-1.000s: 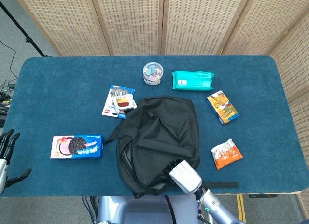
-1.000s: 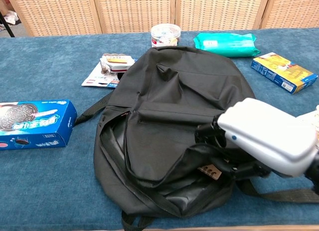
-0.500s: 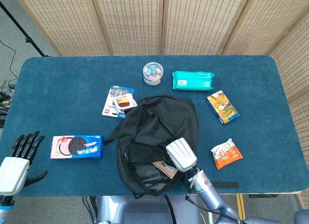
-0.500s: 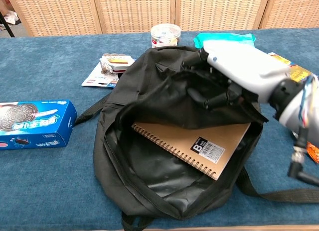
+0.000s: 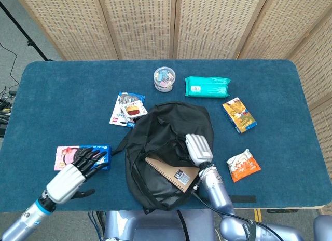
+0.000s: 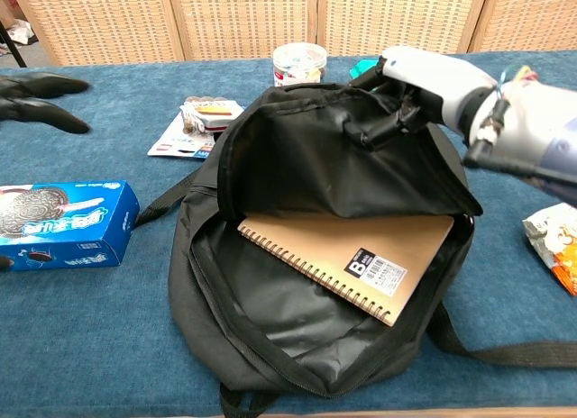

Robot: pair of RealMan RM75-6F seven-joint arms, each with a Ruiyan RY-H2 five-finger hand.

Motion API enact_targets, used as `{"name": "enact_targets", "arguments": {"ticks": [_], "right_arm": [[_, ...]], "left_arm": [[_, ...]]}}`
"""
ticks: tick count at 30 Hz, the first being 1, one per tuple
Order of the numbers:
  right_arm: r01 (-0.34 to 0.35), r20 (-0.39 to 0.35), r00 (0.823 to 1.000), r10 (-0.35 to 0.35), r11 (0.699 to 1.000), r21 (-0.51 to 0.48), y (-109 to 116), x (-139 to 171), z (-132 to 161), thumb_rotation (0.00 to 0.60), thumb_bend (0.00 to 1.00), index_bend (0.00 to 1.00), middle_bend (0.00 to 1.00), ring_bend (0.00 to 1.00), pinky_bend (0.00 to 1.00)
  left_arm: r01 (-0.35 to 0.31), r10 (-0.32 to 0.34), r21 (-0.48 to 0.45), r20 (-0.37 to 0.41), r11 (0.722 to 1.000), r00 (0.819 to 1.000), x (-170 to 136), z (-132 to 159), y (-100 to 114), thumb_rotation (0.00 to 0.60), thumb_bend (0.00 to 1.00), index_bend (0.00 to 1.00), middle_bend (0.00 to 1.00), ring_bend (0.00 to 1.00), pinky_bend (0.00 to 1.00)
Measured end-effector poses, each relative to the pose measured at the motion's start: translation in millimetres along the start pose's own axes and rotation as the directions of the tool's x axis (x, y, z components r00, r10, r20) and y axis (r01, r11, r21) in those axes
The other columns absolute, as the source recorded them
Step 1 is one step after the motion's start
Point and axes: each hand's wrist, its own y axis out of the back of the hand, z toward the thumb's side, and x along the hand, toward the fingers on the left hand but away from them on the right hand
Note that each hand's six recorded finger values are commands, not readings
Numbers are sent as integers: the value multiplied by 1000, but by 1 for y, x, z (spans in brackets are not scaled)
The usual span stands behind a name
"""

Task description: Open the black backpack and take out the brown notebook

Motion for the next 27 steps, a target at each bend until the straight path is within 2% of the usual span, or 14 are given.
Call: {"name": "enact_targets", "arguments": {"ticks": [5,8,11,16,27], "right_arm": [[5,-11,1000,-5,1000,-7,9,-6,16,600,724,612,665,586,617],[18,-14,1000,-18,1000,4,14,-8,21,600,724,613,665,586,617],[30,-12,999,-29,999,20,17,-11,23,600,724,613,665,586,617],[30,-17,999,-29,999,43,17,-13,25,600,731,613,665,587,617],[-18,-25,1000,18,1000,19,14,-1,35,600,749,616,669,596,617]], "left_arm": [[42,-38,-42,86,998,996,29,16,-15,600,0,238,0,23,75],[48,-39,-66,126,997,991,44,26,-20,600,0,245,0,31,87],[52,-40,-76,147,996,988,51,31,-24,600,0,257,1,43,92],[69,-54,-78,183,995,982,63,39,-32,600,0,345,45,84,110],[159,-140,-61,239,985,961,108,60,-65,600,0,347,47,85,110]]}}
